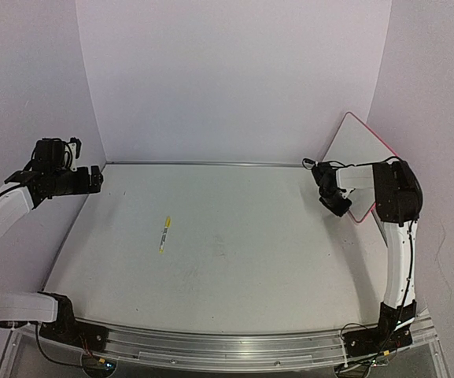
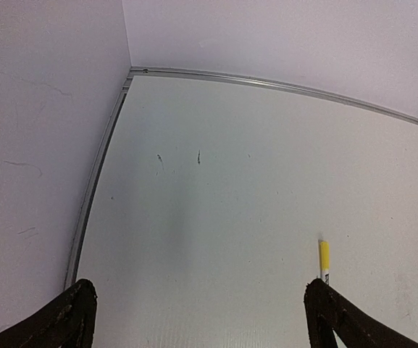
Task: Write a sentence on the whiteboard
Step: Move the whiteboard to the center of the board.
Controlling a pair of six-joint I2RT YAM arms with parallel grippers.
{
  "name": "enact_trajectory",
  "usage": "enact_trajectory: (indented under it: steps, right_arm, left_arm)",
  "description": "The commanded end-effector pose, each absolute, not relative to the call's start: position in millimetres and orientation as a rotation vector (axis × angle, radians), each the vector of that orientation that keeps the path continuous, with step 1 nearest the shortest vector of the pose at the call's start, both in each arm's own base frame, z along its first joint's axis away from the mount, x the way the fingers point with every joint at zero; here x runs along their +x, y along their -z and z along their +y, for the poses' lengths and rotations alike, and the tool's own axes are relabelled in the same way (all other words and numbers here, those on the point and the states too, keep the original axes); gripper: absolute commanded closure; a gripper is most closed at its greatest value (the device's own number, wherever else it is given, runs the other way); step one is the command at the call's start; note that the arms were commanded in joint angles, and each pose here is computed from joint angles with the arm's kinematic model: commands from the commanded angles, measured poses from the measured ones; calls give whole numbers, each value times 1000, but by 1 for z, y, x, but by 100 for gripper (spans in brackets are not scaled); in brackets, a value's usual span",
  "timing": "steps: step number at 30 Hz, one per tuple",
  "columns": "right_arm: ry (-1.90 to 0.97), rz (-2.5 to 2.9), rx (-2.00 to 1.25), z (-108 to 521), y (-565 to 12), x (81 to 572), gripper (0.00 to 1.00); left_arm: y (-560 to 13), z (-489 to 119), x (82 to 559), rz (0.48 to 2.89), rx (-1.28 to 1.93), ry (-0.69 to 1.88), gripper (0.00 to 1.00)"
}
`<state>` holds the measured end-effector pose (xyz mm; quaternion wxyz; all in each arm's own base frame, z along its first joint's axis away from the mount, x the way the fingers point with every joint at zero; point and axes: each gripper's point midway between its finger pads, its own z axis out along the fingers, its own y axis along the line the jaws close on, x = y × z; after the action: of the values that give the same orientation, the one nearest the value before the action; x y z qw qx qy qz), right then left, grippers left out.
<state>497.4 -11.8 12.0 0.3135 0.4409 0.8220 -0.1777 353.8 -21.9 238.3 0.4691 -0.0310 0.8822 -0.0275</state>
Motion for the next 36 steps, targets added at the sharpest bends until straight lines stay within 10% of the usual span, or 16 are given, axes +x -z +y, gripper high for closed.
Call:
enact_trajectory:
  steps: [1, 6, 36]
  right_arm:
    - [538, 2157, 1189, -29, -6, 494, 86]
    - [526, 2162, 1203, -28, -3, 493, 100]
    - [489, 2305, 934, 24, -21, 460, 100]
  left_arm:
    - [-245, -22, 359, 2131, -82, 76, 1]
    - [-245, -21, 358, 2131, -81, 68, 1]
    - [-250, -19, 356, 2115, -83, 58, 1]
